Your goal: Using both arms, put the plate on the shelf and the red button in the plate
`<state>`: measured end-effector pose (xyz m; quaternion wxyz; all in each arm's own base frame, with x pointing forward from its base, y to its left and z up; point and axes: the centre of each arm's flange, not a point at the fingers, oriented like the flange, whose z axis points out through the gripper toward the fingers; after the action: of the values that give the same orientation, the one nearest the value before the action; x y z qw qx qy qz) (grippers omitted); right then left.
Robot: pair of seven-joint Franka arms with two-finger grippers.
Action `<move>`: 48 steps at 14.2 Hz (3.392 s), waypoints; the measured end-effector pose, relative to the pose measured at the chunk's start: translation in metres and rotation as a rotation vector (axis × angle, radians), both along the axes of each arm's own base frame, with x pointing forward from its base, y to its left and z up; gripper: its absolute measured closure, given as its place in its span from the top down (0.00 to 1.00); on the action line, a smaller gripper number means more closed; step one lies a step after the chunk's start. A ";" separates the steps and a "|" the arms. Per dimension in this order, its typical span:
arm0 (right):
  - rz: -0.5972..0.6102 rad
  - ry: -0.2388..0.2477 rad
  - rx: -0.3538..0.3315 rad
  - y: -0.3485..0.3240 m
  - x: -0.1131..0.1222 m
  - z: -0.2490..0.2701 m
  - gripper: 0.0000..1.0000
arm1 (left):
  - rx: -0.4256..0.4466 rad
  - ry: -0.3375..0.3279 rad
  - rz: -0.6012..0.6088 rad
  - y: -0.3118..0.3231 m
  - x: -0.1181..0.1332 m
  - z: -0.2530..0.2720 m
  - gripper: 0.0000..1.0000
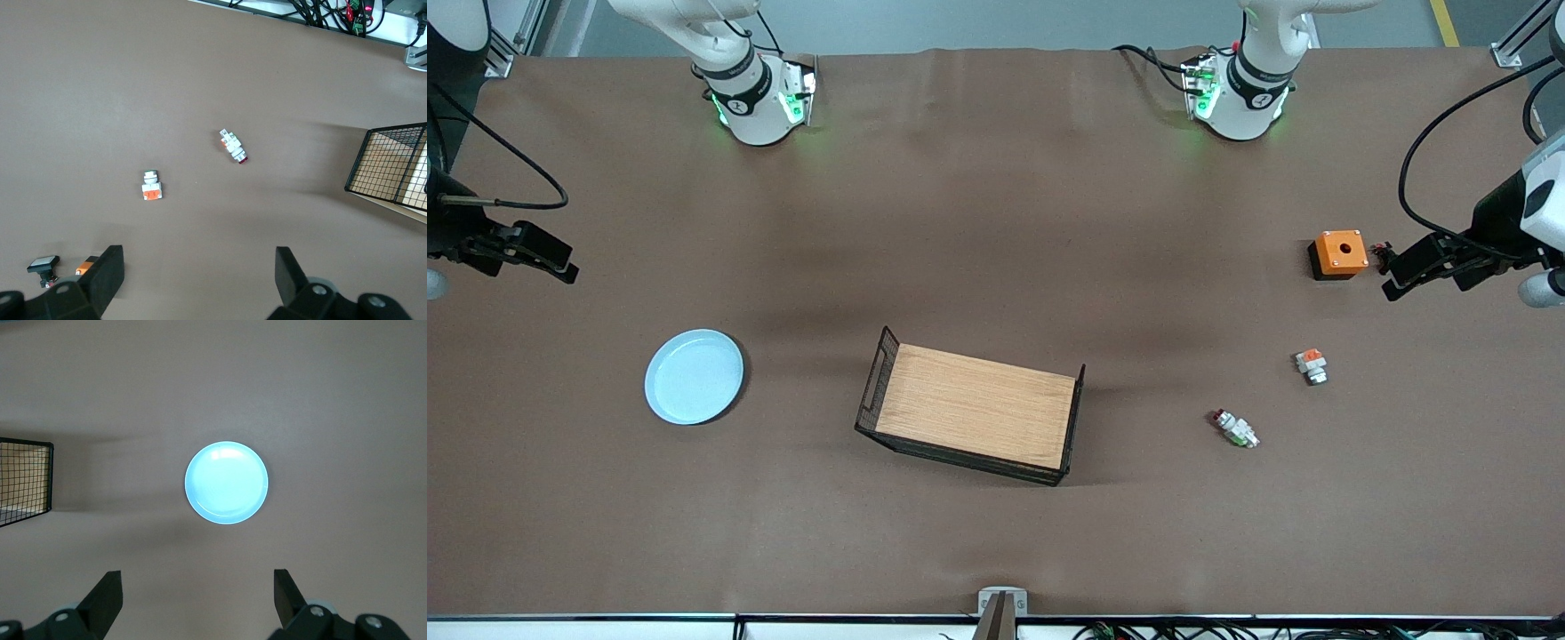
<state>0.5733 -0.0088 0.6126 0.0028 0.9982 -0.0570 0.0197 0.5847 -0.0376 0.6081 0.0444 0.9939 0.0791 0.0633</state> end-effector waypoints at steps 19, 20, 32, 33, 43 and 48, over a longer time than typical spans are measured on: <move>0.007 0.033 -0.014 -0.112 0.001 -0.269 1.00 | -0.010 0.130 0.166 0.016 0.030 -0.073 1.00; 0.007 0.044 -0.013 -0.112 0.004 -0.286 1.00 | -0.009 0.143 0.176 0.017 0.034 -0.084 1.00; -0.016 0.182 0.012 -0.136 0.019 -0.407 0.98 | -0.070 0.084 0.516 -0.032 0.117 -0.315 1.00; -0.018 0.188 0.015 -0.137 0.021 -0.412 0.97 | -0.080 0.073 0.545 -0.043 0.119 -0.323 1.00; -0.016 0.201 0.019 -0.136 0.027 -0.428 0.52 | -0.120 -0.017 0.591 -0.059 0.128 -0.382 1.00; -0.015 0.204 0.020 -0.135 0.027 -0.430 0.43 | -0.096 0.006 0.570 -0.076 0.116 -0.401 1.00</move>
<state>0.6004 -0.1442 0.1826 -0.0014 0.9945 -0.0644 -0.0826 0.7003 -0.1137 0.2075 0.0716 0.9285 0.3581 0.0666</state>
